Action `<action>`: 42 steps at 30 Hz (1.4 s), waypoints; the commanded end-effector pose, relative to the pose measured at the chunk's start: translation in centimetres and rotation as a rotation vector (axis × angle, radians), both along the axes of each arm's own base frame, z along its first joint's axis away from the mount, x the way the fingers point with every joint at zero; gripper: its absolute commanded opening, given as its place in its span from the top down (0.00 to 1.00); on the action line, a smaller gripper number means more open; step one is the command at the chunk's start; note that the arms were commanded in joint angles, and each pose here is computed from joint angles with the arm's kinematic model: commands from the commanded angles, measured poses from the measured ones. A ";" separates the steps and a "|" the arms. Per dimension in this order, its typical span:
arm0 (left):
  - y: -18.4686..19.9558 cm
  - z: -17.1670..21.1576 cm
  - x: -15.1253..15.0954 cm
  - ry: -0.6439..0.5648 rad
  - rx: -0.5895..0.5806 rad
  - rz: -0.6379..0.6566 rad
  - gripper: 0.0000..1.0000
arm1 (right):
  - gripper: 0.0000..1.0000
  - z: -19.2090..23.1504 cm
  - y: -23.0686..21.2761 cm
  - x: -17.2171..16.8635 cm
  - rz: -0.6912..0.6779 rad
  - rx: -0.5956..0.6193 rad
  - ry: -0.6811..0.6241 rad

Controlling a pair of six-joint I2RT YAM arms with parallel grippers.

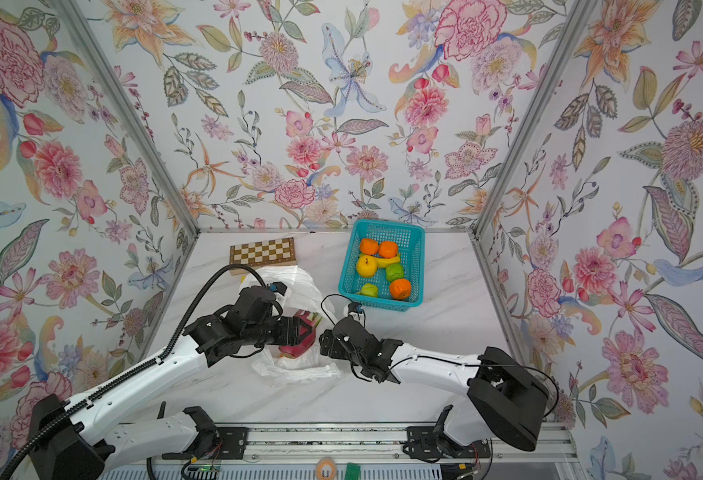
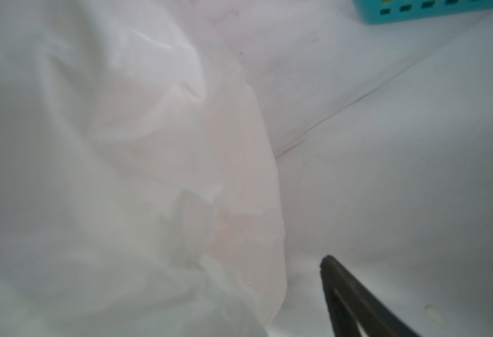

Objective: Untie the knot of the plastic bag and take out the fruit
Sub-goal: 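Lift the dragon fruit with the left gripper while the right approaches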

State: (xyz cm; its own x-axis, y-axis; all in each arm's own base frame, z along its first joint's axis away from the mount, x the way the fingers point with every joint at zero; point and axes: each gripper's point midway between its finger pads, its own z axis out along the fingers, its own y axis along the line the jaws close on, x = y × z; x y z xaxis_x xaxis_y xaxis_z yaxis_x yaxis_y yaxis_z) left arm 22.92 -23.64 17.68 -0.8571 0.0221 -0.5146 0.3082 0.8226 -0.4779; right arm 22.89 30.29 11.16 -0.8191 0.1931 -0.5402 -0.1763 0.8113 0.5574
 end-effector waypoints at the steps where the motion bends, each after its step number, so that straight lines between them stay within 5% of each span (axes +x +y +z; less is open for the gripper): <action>1: -0.9 2.0 0.3 -0.110 -0.068 -0.071 0.49 | 0.06 3.8 -0.4 0.0 0.032 0.094 -0.086; 6: -0.2 1.9 1.5 -0.202 -0.011 -0.065 0.57 | 0.05 9.2 -1.3 0.0 0.099 0.187 -0.220; 13: -3.1 3.7 0.9 -0.257 -0.104 -0.224 0.59 | 0.02 13.7 -2.0 2.8 0.085 0.244 -0.329; 24: -3.3 6.2 -0.9 -0.387 -0.082 -0.408 0.59 | 0.22 7.3 -4.2 8.7 -0.221 0.055 0.014; 33: -0.1 11.0 0.0 -0.611 -0.101 -0.226 0.62 | 0.19 2.6 -1.1 8.2 -0.102 0.051 0.155; 42: 3.2 14.9 0.9 -0.704 -0.121 -0.019 0.65 | 0.13 8.7 3.0 6.4 0.134 0.371 0.111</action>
State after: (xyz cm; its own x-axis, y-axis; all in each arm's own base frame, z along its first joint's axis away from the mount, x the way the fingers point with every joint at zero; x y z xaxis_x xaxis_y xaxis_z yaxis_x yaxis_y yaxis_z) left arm 22.87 -21.60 30.72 -0.3583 0.0201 -0.9334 0.6445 0.7286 -0.2318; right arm 30.00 32.47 15.85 -0.9012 0.2558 -0.3500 -0.1067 0.6517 0.7510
